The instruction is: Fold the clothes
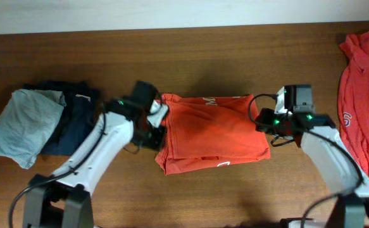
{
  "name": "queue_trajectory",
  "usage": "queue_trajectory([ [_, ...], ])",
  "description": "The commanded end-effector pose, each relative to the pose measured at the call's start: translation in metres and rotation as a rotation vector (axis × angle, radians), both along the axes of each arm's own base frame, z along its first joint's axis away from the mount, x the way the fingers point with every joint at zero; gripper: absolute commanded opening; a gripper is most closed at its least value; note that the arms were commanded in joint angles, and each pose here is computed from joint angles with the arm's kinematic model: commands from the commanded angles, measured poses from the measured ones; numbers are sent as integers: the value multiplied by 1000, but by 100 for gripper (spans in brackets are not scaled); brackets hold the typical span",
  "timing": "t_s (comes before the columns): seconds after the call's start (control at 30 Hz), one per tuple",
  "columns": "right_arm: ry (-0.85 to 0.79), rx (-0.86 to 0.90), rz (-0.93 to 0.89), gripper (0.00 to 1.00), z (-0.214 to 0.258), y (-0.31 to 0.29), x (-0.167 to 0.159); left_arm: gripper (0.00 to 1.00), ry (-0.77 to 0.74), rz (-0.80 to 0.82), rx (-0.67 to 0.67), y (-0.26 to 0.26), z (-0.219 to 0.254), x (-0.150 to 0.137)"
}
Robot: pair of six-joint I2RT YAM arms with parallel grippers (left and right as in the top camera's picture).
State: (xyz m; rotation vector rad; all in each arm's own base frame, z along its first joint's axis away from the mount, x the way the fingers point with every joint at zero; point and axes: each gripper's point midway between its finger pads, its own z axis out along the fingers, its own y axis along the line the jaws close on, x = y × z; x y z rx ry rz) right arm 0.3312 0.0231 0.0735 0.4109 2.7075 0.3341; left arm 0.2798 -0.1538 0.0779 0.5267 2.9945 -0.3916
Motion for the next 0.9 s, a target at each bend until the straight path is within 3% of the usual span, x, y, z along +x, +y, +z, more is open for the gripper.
queue_trajectory([
  [0.0, -7, 1, 46, 56, 4, 1, 17, 49, 25, -32, -77, -12, -11, -21],
  [0.2, -36, 23, 55, 57, 3, 5, 35, 69, -9, -36, -93, -13, -36, -20],
  [0.57, -59, 34, 46, 58, 0, 5, 45, 69, 18, 41, -193, -35, -54, -4],
  [0.73, -58, 38, 39, 58, 0, 5, 45, 65, 92, 163, -203, -37, -48, -7],
  [0.87, -48, 49, 44, 57, 0, 7, 43, 63, 161, 296, -290, -48, -37, -2],
])
